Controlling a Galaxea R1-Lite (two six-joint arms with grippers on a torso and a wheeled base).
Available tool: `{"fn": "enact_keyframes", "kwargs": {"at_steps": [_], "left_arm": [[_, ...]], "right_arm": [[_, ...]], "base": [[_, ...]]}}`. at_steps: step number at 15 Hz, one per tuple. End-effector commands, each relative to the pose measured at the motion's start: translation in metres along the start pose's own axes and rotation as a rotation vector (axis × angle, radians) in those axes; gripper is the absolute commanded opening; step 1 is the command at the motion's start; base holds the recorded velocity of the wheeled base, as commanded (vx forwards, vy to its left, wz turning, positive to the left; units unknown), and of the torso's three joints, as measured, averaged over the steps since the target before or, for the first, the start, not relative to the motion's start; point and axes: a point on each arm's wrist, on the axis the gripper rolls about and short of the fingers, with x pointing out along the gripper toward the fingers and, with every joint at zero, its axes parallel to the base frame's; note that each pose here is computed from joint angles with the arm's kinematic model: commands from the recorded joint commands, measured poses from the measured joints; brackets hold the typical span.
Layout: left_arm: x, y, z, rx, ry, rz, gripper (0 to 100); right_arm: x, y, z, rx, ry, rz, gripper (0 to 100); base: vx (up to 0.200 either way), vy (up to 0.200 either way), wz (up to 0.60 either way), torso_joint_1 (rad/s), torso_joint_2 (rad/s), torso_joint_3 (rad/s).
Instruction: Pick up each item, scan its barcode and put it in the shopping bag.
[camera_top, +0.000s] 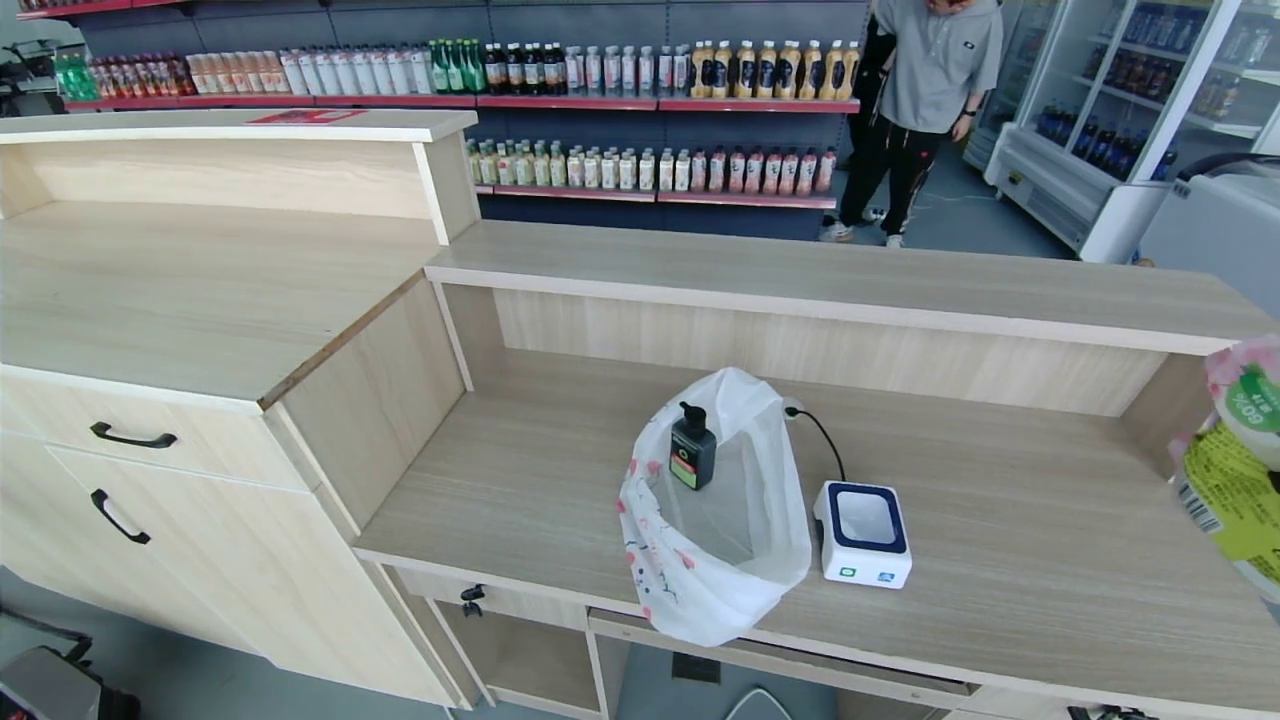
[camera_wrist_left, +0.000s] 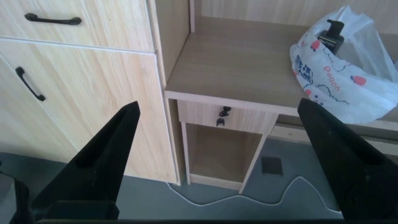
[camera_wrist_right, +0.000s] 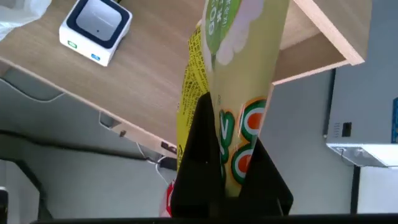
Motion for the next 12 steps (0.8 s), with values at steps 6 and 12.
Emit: {"fn": "enact_keyframes", "kwargs": {"at_steps": [6,12], "left_arm": [[0.000,0.000,0.000,0.000,0.001,0.001,100],[0.000,0.000,0.000,0.000,0.001,0.000,100]], "right_arm": [[0.072,-0.037,-0.028,-0.238,0.118,0.121,0],[0.124,-0.062,-0.047,-0.506,-0.057,0.322,0]], "base": [[0.000,0.000,0.10,0.000,0.00,0.000],[0.000,0.000,0.00,0.000,0.00,0.000]]}}
